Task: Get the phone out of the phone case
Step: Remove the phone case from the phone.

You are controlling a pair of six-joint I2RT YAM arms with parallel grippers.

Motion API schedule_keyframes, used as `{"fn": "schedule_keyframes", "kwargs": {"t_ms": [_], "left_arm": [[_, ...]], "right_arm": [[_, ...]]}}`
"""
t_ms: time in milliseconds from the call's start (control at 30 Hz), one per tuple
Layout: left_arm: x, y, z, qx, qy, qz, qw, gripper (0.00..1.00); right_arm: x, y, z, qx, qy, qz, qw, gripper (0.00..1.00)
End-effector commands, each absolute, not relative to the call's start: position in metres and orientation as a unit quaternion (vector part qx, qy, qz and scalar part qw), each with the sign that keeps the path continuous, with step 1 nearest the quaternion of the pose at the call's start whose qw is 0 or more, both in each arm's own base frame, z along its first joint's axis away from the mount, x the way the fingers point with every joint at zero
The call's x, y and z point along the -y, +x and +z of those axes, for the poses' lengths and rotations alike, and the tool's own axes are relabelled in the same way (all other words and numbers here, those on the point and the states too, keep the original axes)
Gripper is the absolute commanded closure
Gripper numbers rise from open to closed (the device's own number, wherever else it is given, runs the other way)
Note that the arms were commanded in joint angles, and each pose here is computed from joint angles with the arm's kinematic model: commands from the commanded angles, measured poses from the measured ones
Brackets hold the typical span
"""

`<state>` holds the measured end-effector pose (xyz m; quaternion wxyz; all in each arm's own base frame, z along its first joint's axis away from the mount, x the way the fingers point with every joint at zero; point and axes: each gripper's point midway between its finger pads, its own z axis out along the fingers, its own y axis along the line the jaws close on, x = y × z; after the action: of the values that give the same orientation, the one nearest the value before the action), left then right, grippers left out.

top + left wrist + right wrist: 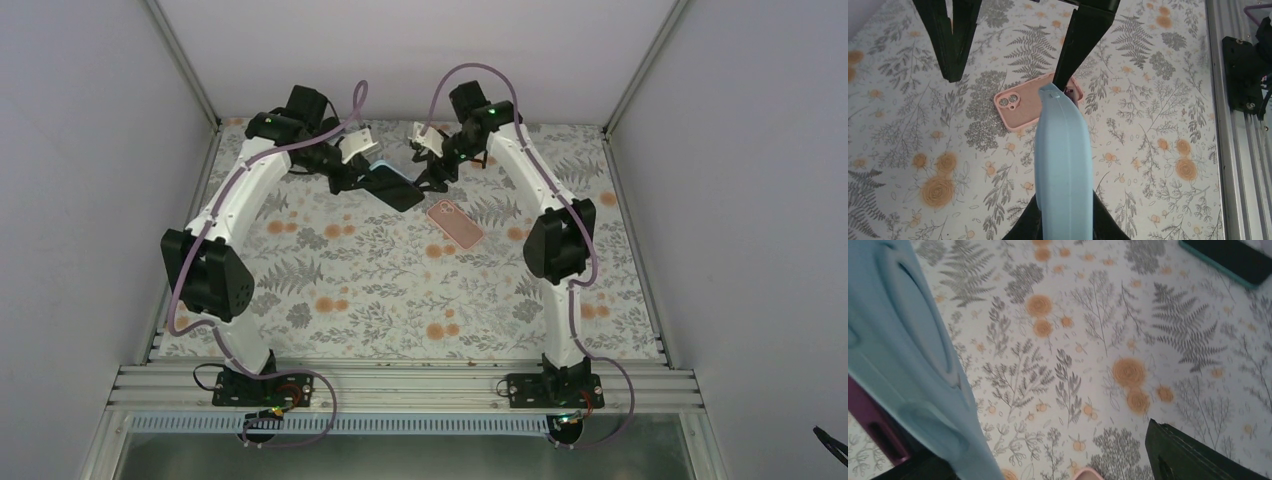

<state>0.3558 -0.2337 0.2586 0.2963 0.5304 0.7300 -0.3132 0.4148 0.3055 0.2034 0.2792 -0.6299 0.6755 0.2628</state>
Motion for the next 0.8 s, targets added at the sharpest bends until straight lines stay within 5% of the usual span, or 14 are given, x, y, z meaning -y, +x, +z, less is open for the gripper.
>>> {"fn": "schedule_keyframes", "kwargs": {"t_ms": [0, 300, 533, 600, 667, 767], "left_arm": [[0.271, 0.353, 0.315, -0.635, 0.565, -0.352, 0.392, 0.98], [0.265, 0.393, 0.326, -0.652, 0.533, -0.271, 0.467, 0.98], [0.264, 0.432, 0.331, -0.649, 0.486, -0.214, 0.544, 0.98], [0.267, 0.445, 0.322, -0.659, 0.482, -0.200, 0.542, 0.98], [0.268, 0.454, 0.315, -0.669, 0.482, -0.193, 0.532, 0.98], [0.267, 0.451, 0.317, -0.666, 0.493, -0.188, 0.527, 0.90]], "right_arm": [[-0.379, 0.321, 0.264, -0.552, -0.649, 0.456, 0.256, 0.13], [-0.413, 0.253, 0.283, -0.490, -0.633, 0.565, 0.200, 0.16], [-0.426, 0.231, 0.300, -0.459, -0.603, 0.631, 0.165, 0.34], [-0.433, 0.223, 0.296, -0.459, -0.602, 0.636, 0.151, 0.55], [-0.435, 0.224, 0.294, -0.465, -0.596, 0.639, 0.144, 0.92], [-0.428, 0.231, 0.298, -0.469, -0.596, 0.633, 0.157, 0.97]]}}
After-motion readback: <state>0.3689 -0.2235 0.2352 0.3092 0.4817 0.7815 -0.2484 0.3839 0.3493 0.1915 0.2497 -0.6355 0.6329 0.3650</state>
